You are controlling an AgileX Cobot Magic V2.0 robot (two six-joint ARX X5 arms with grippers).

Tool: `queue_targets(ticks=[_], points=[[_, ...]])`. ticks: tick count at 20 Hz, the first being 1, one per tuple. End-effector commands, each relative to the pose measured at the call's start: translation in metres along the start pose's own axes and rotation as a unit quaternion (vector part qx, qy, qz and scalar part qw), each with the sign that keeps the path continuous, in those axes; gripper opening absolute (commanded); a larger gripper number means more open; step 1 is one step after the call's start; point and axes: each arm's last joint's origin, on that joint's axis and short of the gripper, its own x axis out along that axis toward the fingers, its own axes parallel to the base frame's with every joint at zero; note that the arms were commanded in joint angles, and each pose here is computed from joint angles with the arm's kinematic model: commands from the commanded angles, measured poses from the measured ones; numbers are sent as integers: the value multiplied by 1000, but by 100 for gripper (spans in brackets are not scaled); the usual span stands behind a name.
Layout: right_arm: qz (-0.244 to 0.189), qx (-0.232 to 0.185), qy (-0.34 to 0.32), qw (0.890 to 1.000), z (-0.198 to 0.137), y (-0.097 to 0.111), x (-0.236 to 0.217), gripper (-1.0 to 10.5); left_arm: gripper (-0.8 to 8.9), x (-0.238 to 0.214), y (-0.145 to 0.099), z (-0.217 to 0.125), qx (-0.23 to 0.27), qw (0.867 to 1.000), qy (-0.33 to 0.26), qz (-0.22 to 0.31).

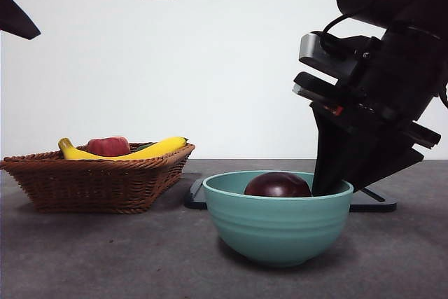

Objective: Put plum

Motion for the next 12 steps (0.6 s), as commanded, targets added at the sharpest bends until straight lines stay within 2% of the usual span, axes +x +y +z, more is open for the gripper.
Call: queue_targets(ticks=[1,7,12], points=[[3,2,-1,1000,1,1,3,11,374,-1,-1,3,5,1000,-7,-3],[6,0,-9,1000,4,3,0,11,374,-1,-1,3,7,1000,-7,-3],[10,0,-41,999,23,10,-16,11,374,-1,-1,3,7,1000,-7,-3]])
